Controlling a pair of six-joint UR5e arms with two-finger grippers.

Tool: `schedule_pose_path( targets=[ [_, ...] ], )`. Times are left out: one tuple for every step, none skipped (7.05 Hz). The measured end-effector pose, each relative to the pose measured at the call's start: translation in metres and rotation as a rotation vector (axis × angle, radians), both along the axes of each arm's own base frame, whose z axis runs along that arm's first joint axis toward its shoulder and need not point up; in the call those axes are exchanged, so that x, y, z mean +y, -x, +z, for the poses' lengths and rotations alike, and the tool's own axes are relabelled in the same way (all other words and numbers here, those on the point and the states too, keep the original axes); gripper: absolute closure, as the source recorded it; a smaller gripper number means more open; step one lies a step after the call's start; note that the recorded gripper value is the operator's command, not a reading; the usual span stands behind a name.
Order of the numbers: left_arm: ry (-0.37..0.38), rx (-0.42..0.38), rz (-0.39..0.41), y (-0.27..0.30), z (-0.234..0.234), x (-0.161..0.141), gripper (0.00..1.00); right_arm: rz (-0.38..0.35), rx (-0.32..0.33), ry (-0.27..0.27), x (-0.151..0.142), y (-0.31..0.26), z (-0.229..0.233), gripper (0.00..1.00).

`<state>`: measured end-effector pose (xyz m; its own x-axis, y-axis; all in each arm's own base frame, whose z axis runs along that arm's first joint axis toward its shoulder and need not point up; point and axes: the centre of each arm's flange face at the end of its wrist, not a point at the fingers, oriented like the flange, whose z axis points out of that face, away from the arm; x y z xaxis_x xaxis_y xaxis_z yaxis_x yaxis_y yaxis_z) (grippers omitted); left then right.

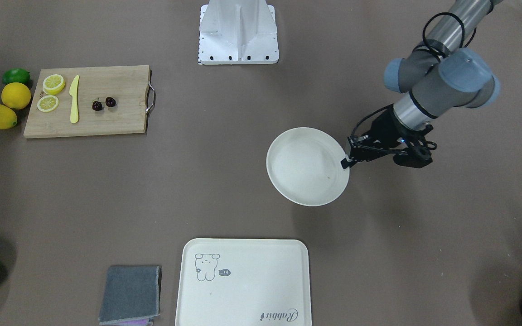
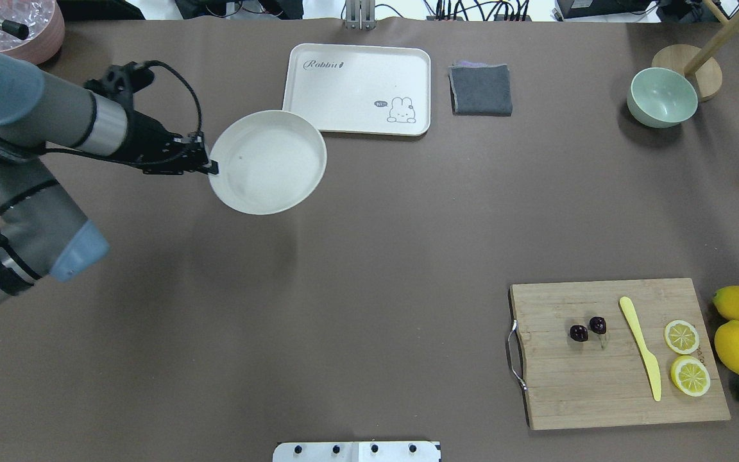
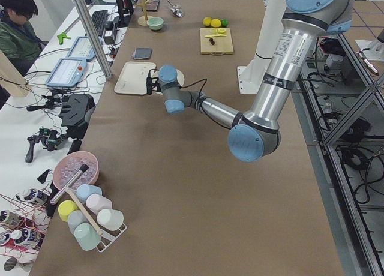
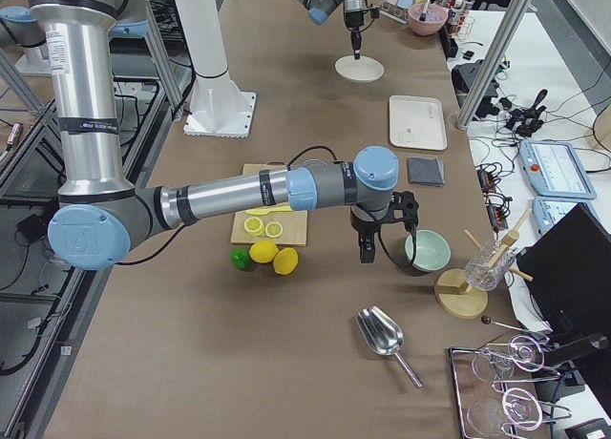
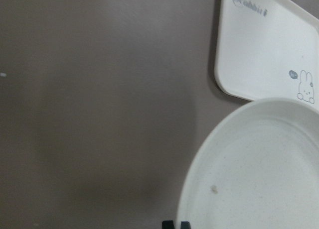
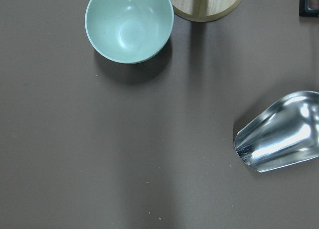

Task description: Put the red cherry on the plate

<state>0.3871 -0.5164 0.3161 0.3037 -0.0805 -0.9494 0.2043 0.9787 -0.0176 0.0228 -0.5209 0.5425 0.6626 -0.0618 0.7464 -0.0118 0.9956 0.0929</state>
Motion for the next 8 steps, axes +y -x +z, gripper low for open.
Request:
schedule_pose_path(
  targets=[
    [0.01,-0.037,-0.01,-0.042,-0.039,0.03,1.0,-0.003,0.0,0.0,0.0,0.002,0.0,0.0],
    [0.017,-0.057,-0.024,-0.085,-0.064,0.065,1.0,-0.008,-0.001,-0.001,0.0,0.004,-0.001,0.0],
    [0.011,-0.075,-0.038,-0.123,-0.073,0.099,1.0,-0.011,-0.003,-0.002,-0.001,0.005,-0.002,0.0],
    [0.007,-0.092,-0.048,-0.152,-0.073,0.126,1.0,-0.012,-0.005,-0.005,-0.001,0.006,-0.003,0.0],
    [0.009,-0.108,-0.051,-0.17,-0.068,0.143,1.0,-0.014,-0.006,-0.007,-0.002,0.007,-0.004,0.0],
    [0.011,-0.126,-0.052,-0.181,-0.06,0.151,1.0,-0.015,-0.008,-0.01,-0.002,0.008,-0.006,0.0],
    [0.014,-0.142,-0.051,-0.187,-0.052,0.154,1.0,-0.016,-0.009,-0.015,-0.002,0.01,-0.01,0.0],
    [0.015,-0.149,-0.051,-0.188,-0.048,0.154,1.0,-0.013,-0.01,-0.019,-0.001,0.011,-0.015,0.0]
  ],
)
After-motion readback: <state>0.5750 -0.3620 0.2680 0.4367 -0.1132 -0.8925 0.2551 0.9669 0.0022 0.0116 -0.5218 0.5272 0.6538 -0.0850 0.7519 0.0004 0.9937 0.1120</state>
